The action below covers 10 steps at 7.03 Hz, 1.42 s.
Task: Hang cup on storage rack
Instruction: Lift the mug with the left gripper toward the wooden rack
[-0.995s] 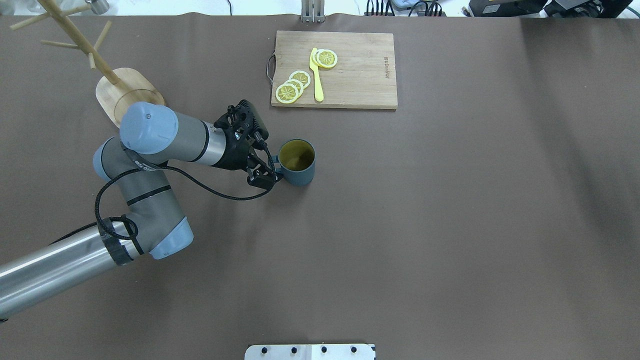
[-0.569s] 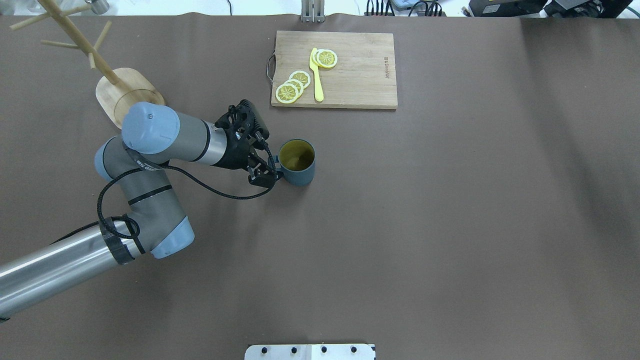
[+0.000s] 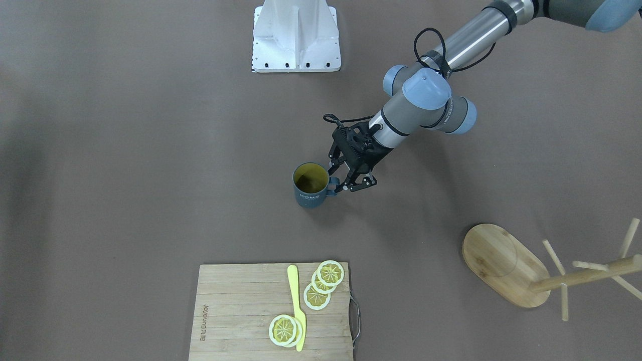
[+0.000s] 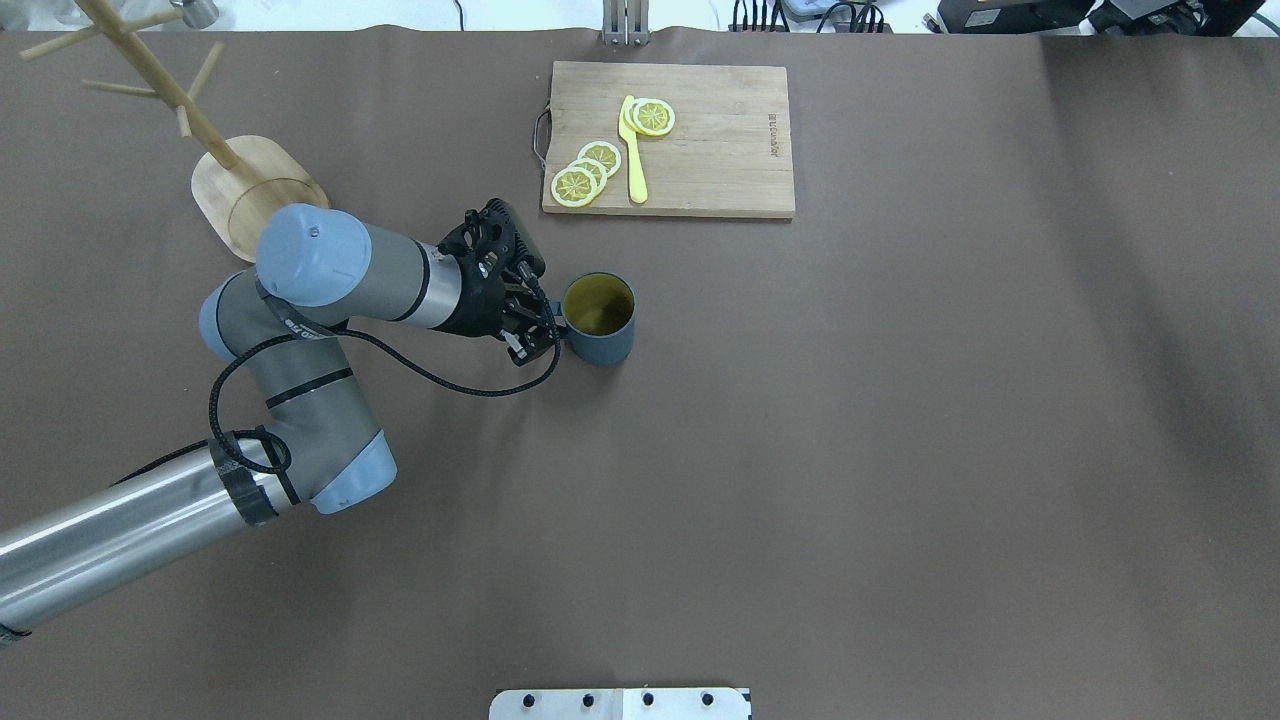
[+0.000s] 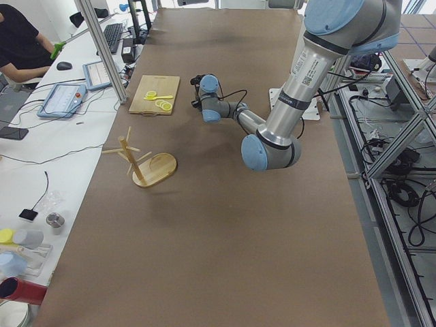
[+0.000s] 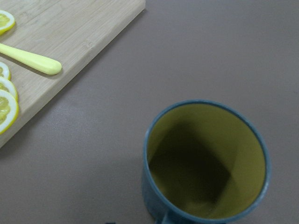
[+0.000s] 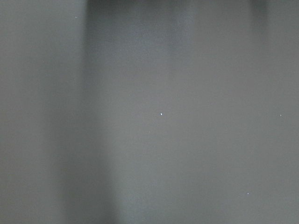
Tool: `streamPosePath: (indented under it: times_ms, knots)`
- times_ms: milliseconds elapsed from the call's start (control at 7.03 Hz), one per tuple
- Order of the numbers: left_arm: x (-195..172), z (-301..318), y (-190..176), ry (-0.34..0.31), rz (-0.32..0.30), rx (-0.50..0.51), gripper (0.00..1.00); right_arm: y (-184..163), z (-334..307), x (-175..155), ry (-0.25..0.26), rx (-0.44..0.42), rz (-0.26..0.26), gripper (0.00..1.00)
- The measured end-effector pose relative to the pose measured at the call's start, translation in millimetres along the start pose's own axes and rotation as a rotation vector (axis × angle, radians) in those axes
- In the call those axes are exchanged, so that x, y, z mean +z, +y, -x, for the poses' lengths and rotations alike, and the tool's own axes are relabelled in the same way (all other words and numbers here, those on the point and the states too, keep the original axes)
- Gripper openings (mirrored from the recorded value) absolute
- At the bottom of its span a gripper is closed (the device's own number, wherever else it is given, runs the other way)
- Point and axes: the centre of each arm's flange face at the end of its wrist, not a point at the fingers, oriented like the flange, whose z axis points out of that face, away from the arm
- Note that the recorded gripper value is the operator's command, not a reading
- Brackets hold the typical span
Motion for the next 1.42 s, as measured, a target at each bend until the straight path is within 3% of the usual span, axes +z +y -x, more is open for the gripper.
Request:
streamPosePath:
  times_ms: [426, 853, 1422]
  knots:
    - [-10.7, -6.2, -9.9, 0.015, -0.034, -0.055, 0.0, -1.1, 2.4, -1.3, 0.001, 0.001, -0.002, 1.0]
    - [-53.6, -8.2, -25.1, 0.04, -0.115, -0.352, 0.0, -0.7, 4.1, -4.1, -0.006, -0.001, -0.007, 1.0]
    - [-178.3, 70.8, 35.0, -0.027, -0.154, -0.783, 0.0, 14.7, 3.2, -11.3, -0.013, -0.009, -0.028, 1.0]
